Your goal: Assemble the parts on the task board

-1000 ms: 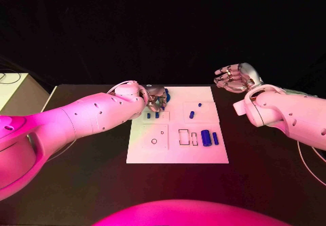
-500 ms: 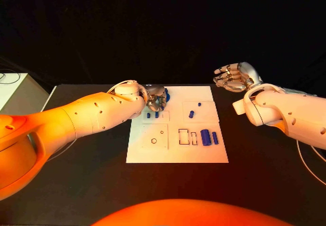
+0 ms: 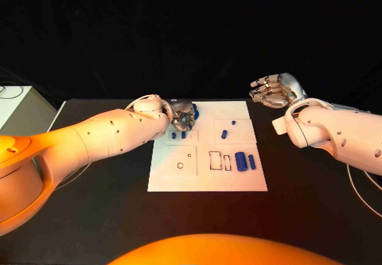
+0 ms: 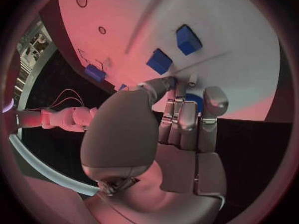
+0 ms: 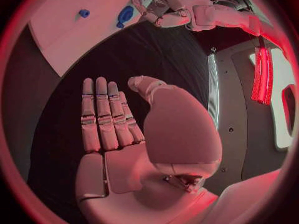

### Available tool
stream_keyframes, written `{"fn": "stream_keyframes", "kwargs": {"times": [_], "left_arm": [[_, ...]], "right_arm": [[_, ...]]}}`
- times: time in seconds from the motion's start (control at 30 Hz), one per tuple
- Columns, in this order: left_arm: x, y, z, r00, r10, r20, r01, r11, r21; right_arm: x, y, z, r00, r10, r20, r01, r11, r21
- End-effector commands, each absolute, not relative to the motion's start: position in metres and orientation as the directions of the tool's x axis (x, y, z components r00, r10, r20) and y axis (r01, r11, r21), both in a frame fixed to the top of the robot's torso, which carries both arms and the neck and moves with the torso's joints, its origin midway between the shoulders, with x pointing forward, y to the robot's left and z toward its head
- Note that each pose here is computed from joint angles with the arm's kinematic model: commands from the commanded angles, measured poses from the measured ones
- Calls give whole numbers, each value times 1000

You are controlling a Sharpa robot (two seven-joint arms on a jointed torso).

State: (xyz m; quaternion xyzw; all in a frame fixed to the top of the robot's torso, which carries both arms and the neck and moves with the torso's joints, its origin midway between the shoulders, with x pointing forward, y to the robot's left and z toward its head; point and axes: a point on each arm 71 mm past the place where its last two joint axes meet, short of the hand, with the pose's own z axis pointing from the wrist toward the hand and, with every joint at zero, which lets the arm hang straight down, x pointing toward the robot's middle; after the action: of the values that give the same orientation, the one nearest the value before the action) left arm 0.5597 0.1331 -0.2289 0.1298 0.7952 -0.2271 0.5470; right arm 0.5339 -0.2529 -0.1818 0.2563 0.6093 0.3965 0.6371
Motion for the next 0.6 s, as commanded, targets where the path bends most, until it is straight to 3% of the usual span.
{"fn": "stream_keyframes", "kwargs": {"times": [0.03,0.3,0.6], "left_arm": [[559,131,-226,-354,-83,-932,470,845,-254],[556,136,-221,-344,-142,-928,463,834,-299],[553,151,-202,-359,-227,-905,424,825,-375]], "right_arm": [[534,-251,-181,-68,816,-574,-206,552,808],[533,-252,-181,-66,816,-575,-204,553,808],[533,-255,-181,-58,815,-576,-201,556,807]]}}
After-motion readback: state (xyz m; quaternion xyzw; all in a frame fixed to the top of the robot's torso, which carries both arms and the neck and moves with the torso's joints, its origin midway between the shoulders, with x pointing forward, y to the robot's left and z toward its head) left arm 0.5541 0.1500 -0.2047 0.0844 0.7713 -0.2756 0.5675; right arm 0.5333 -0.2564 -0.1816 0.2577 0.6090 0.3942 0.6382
